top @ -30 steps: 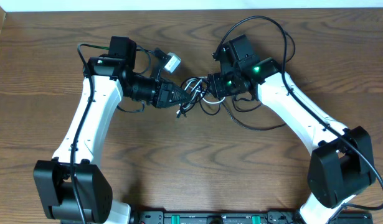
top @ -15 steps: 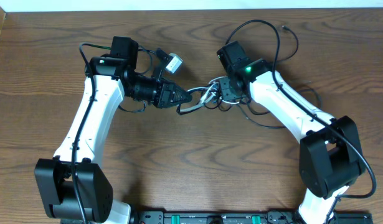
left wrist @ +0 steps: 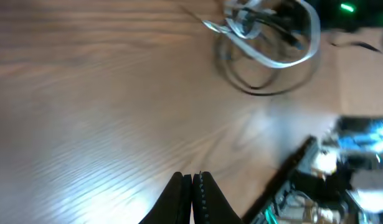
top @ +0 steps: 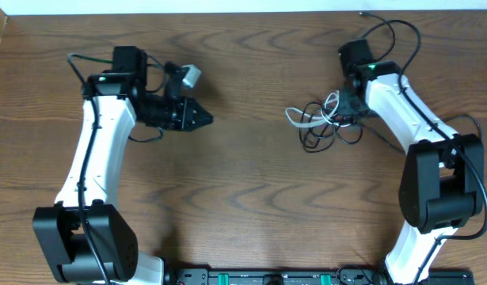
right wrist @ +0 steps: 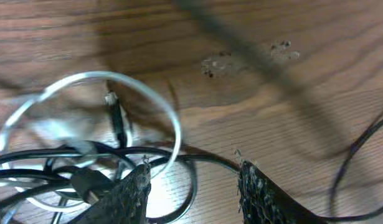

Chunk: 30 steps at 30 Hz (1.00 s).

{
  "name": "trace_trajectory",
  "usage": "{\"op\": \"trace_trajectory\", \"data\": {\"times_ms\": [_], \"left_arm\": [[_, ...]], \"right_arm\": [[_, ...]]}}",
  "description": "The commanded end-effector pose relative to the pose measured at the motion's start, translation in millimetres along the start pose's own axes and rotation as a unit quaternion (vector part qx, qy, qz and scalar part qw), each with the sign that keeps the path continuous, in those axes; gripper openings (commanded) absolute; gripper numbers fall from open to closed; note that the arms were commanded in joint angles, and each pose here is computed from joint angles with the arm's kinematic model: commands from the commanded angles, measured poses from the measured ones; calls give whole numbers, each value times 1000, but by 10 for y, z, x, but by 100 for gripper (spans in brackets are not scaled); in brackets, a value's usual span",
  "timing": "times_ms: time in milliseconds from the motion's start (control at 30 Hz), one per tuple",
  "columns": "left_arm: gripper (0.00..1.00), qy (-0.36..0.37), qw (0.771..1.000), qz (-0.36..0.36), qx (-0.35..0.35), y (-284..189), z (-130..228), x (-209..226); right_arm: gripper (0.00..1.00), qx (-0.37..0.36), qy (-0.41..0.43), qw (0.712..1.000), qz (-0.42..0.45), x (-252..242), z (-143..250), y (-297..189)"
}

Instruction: Untangle cables

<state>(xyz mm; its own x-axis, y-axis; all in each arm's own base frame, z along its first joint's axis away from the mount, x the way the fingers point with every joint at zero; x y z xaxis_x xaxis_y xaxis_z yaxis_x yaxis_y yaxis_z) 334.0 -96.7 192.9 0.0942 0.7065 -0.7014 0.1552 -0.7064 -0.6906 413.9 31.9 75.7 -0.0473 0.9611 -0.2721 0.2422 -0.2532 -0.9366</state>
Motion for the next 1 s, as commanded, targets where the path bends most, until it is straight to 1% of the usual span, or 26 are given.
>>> {"op": "trace_trajectory", "data": {"times_ms": [0,67,167,267,333,500,533,567,600,633,667,700,767,800,833,867,900,933,967], "left_arm": [[7,-48,998,-41,-22,-83,-60,118],[7,-53,997,-45,-26,-84,-78,130],[7,-74,994,-73,-33,-96,-96,217],[7,-74,994,-79,-33,-96,-95,232],[7,-74,994,-78,-33,-97,-96,231],[8,-74,994,-78,-33,-92,-94,229],[7,-74,994,-78,-33,-92,-95,229],[8,-73,994,-78,-33,-91,-95,228],[7,-73,994,-78,-34,-91,-98,228],[7,-72,994,-78,-34,-91,-101,228],[8,-71,994,-78,-35,-89,-107,230],[8,-71,994,-78,-36,-87,-109,232],[7,-72,994,-78,-35,-82,-106,236],[7,-74,994,-78,-33,-73,-99,245],[7,-75,994,-79,-31,-65,-90,254],[7,-76,994,-79,-31,-59,-85,260],[8,-75,994,-78,-31,-58,-86,261],[7,-75,994,-78,-32,-58,-92,260],[7,-75,994,-78,-33,-54,-96,256]], "right_arm": [[43,5,8,998,-60,190,17,5],[43,6,7,997,-77,245,20,-4],[42,7,1,993,-120,396,22,-36],[40,-2,-14,978,-210,745,-6,-153],[40,-11,-41,966,-254,939,-14,-238],[41,-29,-104,958,-266,1169,7,-323],[40,-32,-119,956,-267,1211,18,-338],[38,-32,-124,955,-267,1226,23,-344],[33,-32,-126,953,-273,1255,31,-358],[26,-34,-140,945,-295,1323,47,-399],[23,-39,-158,931,-326,1406,68,-459],[17,-47,-182,910,-370,1512,98,-555],[11,-46,-179,904,-385,1518,96,-617],[12,-42,-172,905,-386,1464,86,-689],[19,-37,-168,909,-378,1383,82,-759],[33,-29,-164,923,-346,1234,79,-777],[43,-14,-160,940,-300,1053,98,-737],[51,-5,-154,949,-274,962,110,-700],[55,9,-134,964,-230,816,125,-628]]}}
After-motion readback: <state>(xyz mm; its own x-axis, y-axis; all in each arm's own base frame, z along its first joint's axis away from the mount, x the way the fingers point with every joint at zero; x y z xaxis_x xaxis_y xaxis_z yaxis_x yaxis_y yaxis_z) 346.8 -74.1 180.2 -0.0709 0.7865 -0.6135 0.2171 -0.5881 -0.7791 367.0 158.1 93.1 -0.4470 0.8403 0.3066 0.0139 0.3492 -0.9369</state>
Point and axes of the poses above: each gripper's point midway between its finger pads, its own y axis out along the fingers, its own x axis along the line the jaws close on, z = x × y, the point moved 2 cm from there along -y, back along the fingers, and after that the axes turned 12 degrees about -y, right-handed, at the moved point
